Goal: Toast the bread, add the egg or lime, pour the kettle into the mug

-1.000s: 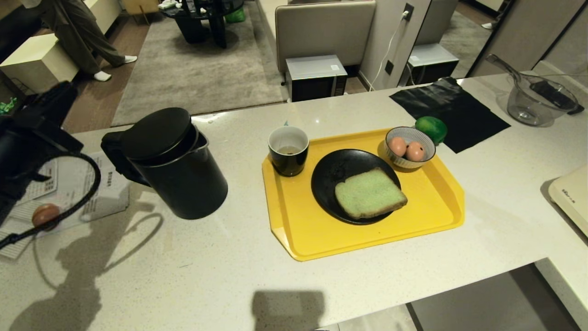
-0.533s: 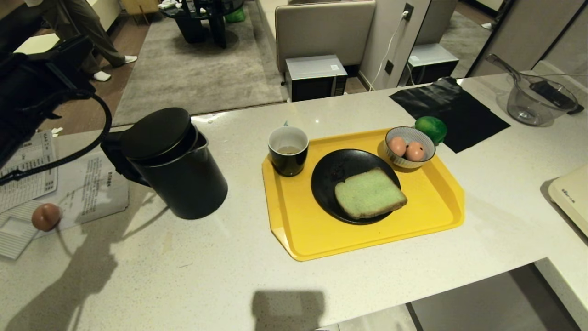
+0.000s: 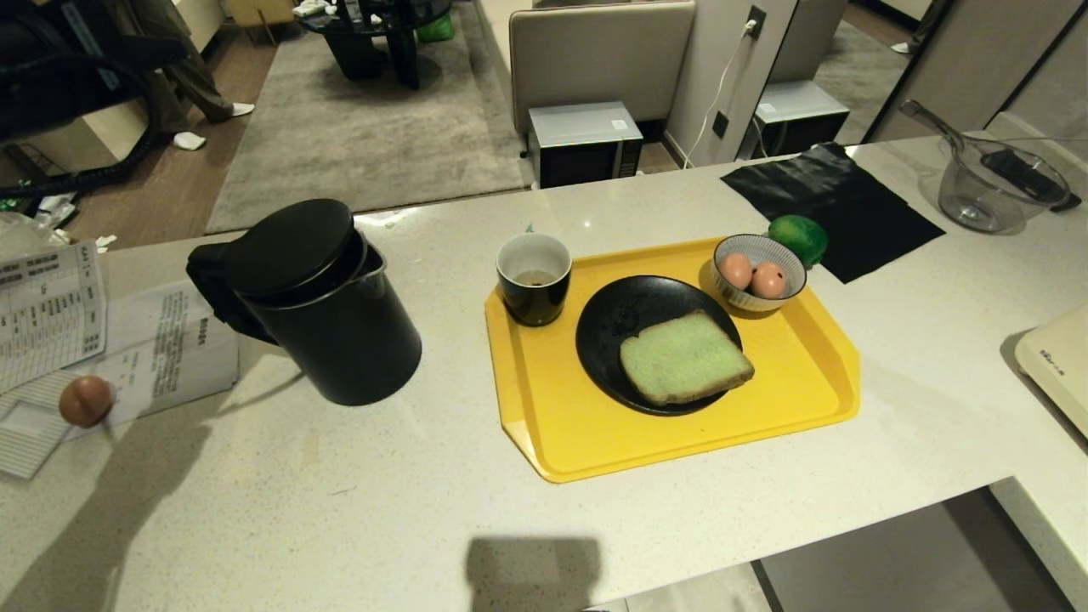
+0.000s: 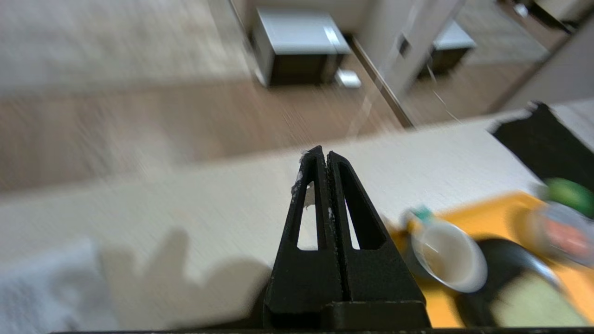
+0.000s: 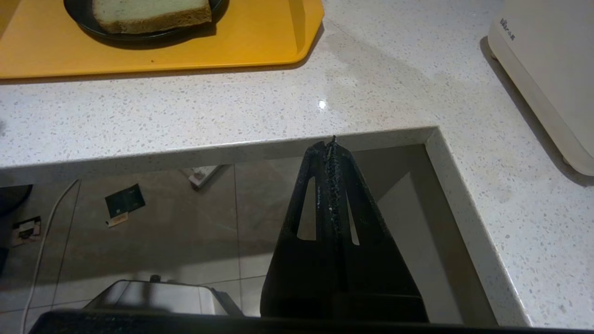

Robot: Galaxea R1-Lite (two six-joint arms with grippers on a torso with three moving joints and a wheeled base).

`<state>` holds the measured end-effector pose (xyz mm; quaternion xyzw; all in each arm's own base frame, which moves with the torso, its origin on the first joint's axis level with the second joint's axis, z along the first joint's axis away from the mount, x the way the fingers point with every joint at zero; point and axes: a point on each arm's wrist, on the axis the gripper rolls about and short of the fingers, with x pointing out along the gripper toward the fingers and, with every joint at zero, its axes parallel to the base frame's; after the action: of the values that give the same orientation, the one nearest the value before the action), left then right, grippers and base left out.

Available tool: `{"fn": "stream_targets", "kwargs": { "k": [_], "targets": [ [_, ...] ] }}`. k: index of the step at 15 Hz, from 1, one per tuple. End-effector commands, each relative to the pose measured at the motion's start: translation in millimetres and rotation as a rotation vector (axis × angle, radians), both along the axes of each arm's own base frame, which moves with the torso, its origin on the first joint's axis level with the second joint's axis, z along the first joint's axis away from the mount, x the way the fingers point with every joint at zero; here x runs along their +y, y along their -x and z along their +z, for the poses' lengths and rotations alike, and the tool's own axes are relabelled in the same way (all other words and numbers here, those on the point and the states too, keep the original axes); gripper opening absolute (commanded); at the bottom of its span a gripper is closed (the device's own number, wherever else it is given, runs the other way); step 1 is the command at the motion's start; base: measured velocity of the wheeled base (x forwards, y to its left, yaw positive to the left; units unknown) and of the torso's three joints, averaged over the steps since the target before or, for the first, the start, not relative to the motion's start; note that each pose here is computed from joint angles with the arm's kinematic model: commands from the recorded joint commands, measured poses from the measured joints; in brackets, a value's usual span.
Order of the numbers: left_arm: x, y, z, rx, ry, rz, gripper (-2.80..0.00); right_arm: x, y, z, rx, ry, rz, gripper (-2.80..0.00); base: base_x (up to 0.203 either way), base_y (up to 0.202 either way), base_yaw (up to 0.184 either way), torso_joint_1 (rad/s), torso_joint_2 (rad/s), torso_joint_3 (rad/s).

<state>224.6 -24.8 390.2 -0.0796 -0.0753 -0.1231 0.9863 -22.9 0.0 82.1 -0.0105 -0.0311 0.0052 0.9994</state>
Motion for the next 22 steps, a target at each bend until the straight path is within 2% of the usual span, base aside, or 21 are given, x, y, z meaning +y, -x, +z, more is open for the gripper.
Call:
{"fn": "stream_targets", "kwargs": {
  "k": [1,7,10,13,15,17,20,22],
  "targets": [
    [-9,10,-2,0.217,0.11,-0.053,-2.8,0,-2,-7,0.025,0.001,0.001,-2.8,0.0,0.0,0.0,0.0,0.0,0.0],
    [-12,10,-22,0.484,0.407,-0.038,-2.8,0,-2,-7,0.025,0.001,0.001,-2.8,0.0,0.0,0.0,0.0,0.0,0.0],
    [-13,7,-26,0.548,0.563,-0.027,-2.8,0,-2,-7,0.024,0.001,0.001,-2.8,0.0,0.0,0.0,0.0,0.0,0.0],
    [-14,1,-33,0.609,0.654,-0.009,-2.8,0,-2,-7,0.026,0.001,0.001,-2.8,0.0,0.0,0.0,0.0,0.0,0.0],
    [-16,-6,-46,0.658,0.68,0.005,-2.8,0,-2,-7,0.025,0.001,0.001,-2.8,0.0,0.0,0.0,0.0,0.0,0.0],
    [-18,-9,-59,0.695,0.681,0.013,-2.8,0,-2,-7,0.025,0.001,0.001,-2.8,0.0,0.0,0.0,0.0,0.0,0.0],
    [-21,-17,-80,0.709,0.679,0.011,-2.8,0,-2,-7,0.027,0.001,0.001,-2.8,0.0,0.0,0.0,0.0,0.0,0.0],
    [-24,-27,-96,0.686,0.679,-0.003,-2.8,0,-2,-7,0.024,0.001,0.001,-2.8,0.0,0.0,0.0,0.0,0.0,0.0]
  ]
}}
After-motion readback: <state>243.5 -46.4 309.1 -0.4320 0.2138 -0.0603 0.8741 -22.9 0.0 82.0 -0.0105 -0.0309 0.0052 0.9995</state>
